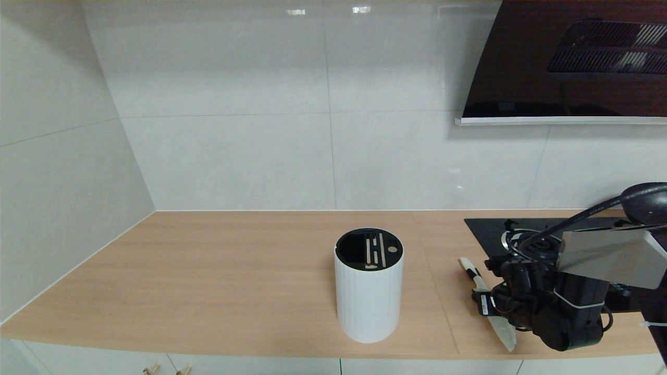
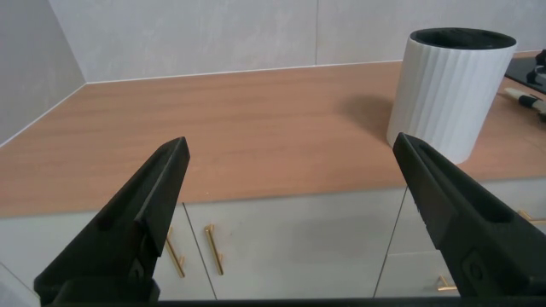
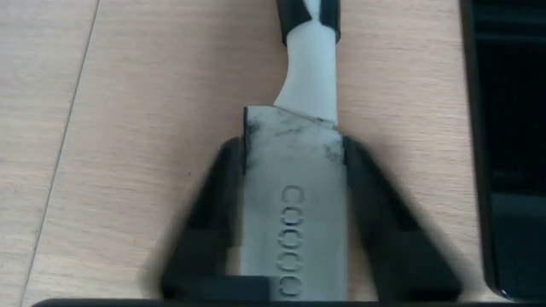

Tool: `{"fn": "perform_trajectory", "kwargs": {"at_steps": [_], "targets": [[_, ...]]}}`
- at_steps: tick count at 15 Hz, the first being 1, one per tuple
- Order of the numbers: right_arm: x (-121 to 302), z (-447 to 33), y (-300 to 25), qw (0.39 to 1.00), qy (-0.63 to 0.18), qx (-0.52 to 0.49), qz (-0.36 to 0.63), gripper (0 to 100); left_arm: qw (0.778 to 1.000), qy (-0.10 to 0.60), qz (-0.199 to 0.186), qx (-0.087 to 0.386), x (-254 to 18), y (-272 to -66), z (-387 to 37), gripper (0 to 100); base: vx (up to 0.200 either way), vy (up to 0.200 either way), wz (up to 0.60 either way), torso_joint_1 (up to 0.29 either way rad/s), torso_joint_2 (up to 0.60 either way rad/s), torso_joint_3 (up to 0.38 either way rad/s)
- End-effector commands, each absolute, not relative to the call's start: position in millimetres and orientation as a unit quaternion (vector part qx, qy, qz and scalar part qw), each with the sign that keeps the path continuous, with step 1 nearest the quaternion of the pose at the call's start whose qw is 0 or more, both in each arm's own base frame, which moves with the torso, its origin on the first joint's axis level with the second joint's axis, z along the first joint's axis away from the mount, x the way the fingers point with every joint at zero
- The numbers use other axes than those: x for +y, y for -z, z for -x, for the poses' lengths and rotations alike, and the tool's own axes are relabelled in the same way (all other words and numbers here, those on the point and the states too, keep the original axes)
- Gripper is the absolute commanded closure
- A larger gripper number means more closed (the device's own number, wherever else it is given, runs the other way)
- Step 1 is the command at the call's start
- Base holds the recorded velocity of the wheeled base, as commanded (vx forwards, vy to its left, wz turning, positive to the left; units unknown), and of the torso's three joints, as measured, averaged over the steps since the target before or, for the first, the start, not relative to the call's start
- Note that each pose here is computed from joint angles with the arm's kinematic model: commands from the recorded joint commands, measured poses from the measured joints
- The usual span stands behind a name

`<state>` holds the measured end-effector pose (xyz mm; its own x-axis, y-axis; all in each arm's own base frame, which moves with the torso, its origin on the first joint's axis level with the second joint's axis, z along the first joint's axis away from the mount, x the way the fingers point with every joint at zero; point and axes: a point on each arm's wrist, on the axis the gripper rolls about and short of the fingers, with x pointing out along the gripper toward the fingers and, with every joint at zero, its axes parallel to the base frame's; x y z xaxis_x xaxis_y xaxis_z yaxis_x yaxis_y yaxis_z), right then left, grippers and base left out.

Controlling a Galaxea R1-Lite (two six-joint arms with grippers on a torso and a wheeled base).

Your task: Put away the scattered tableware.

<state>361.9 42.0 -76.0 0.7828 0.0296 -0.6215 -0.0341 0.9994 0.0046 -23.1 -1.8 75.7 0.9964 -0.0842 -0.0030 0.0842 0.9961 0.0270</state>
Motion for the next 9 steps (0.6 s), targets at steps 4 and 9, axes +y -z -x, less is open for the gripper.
{"fn": "perform_trajectory", "kwargs": {"at_steps": [4,9], "targets": [[42.2,-363.5,74.7,0.945,-0.017,0.325,0.003,100,0.999,0.042,-0.014,0.001,-1.8,-75.7,23.1,0,0.0,0.0,0.0,0.0,0.0,0.0],[40.8,-357.9,27.3,0.96,0.0,0.278,-0.001,100,0.999,0.042,-0.014,0.001,-1.8,-75.7,23.1,0,0.0,0.0,0.0,0.0,0.0,0.0]]}}
